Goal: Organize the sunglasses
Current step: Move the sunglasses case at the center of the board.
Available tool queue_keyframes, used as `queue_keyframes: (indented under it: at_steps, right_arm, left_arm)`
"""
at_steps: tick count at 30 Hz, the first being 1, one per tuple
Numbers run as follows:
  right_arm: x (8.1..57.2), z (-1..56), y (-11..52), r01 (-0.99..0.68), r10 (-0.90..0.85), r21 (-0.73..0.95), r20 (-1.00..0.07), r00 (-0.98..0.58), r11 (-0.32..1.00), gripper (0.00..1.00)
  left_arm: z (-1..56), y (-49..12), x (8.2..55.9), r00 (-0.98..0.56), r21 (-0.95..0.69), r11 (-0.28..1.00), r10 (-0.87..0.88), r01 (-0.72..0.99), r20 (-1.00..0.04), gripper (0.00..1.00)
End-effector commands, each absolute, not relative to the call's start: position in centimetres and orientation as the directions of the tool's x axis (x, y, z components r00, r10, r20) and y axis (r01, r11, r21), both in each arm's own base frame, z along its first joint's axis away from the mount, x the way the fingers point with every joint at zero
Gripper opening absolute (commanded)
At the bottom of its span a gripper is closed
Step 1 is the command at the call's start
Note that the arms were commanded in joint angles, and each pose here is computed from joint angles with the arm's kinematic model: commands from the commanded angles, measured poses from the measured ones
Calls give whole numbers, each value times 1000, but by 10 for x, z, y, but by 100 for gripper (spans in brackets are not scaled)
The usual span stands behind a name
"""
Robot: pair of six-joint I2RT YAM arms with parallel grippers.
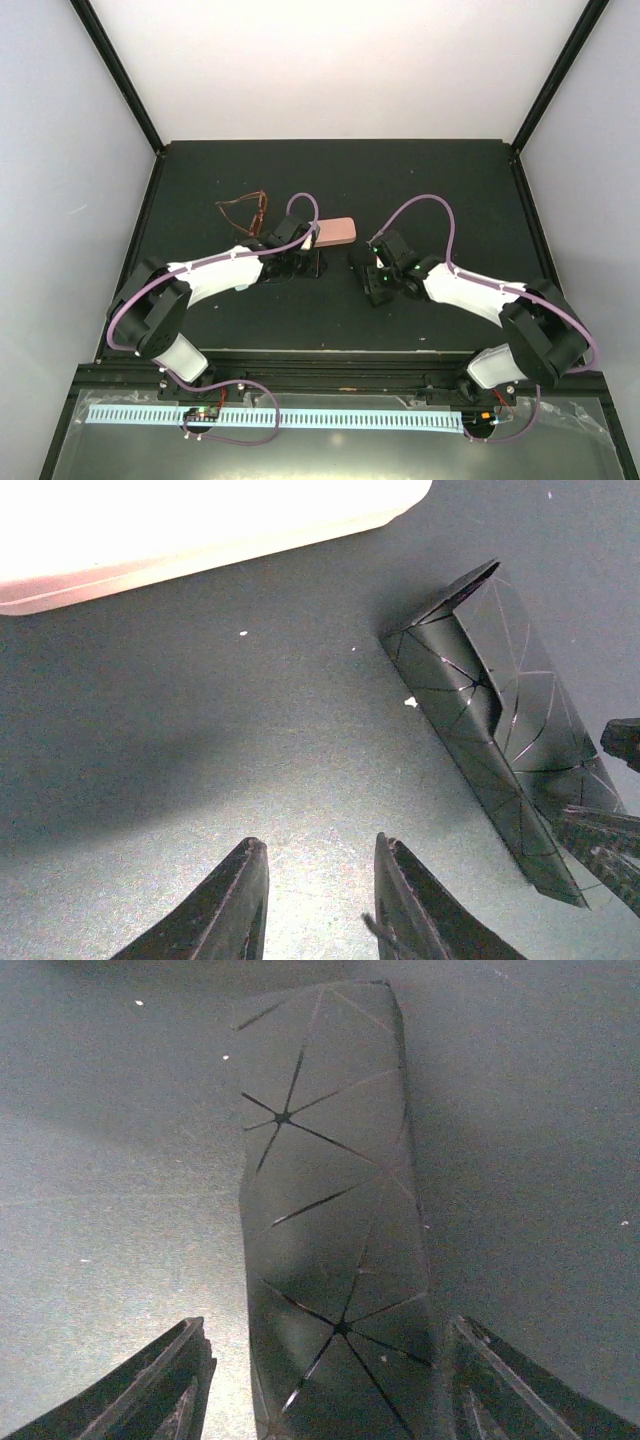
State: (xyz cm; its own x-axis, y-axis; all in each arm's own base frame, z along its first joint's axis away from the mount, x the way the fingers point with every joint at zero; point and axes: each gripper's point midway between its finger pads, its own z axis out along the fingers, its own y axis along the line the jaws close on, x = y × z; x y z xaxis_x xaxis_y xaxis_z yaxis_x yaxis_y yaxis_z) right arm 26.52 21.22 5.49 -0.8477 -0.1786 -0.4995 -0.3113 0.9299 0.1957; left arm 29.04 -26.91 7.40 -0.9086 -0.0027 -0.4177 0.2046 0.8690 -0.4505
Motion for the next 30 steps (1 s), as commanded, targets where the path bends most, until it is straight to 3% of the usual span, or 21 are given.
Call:
queue_keyframes:
  at_steps: [1,7,20,30]
  right_arm:
    - [268,46,207,-298,-200,139,-479,-855,944,64]
    - [275,29,193,-202,-149,73,-449,-881,977,62]
    - [323,25,132,121,133,57,-467,-874,991,44]
    - [374,29,95,203,190,22,-462,-866,979,40]
  left_arm:
    - [79,-261,292,-898,-436,874,-1,214,-441,31]
    - [77,-261,290,-901,-440,870,9,221,-434,31]
    - [76,-260,287,-901,-444,865,21,234,-433,31]
    - [79,-256,288,-897,-440,866,22,238,-441,32]
